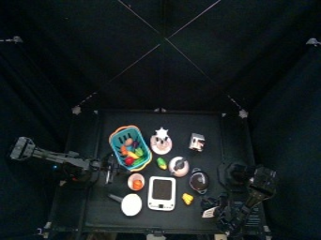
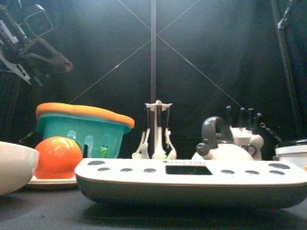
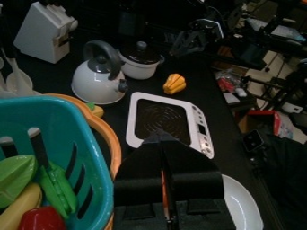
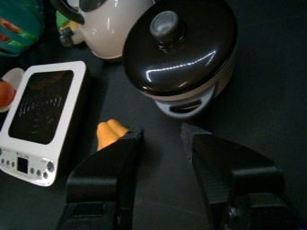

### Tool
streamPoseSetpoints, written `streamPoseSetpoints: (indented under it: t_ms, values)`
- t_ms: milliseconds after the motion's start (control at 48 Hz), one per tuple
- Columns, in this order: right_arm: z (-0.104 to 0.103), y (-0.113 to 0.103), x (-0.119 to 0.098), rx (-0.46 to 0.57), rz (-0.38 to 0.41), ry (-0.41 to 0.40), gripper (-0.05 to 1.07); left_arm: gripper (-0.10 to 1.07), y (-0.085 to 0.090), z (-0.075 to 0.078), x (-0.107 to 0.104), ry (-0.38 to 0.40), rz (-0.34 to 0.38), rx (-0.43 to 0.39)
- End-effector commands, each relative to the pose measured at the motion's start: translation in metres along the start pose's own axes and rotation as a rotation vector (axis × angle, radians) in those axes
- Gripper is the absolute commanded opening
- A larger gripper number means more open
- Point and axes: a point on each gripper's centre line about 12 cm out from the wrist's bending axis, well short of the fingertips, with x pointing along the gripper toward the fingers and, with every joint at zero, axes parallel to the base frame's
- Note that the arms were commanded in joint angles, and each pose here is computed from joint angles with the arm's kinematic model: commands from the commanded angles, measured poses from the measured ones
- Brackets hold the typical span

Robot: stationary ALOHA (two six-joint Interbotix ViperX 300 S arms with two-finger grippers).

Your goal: Grab pot handle

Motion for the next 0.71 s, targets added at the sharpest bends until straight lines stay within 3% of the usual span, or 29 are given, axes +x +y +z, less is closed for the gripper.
streamPoseSetpoints:
  t_ms: [0,271,688]
  values:
    - [0.007,-0.01,0.0,0.166,0.059,-0.006,0.78,0.17,-0.001,0.004,0.001,-0.01,-0.004,0.001]
    - [0.019,0.017,0.006,0.061,0.103,0.012,0.77,0.17,-0.001,0.003,0.001,-0.009,-0.003,0.0]
    - [0.042,0.074,0.037,-0.165,0.148,0.141,0.77,0.17,-0.001,0.002,0.001,-0.006,-0.002,0.0]
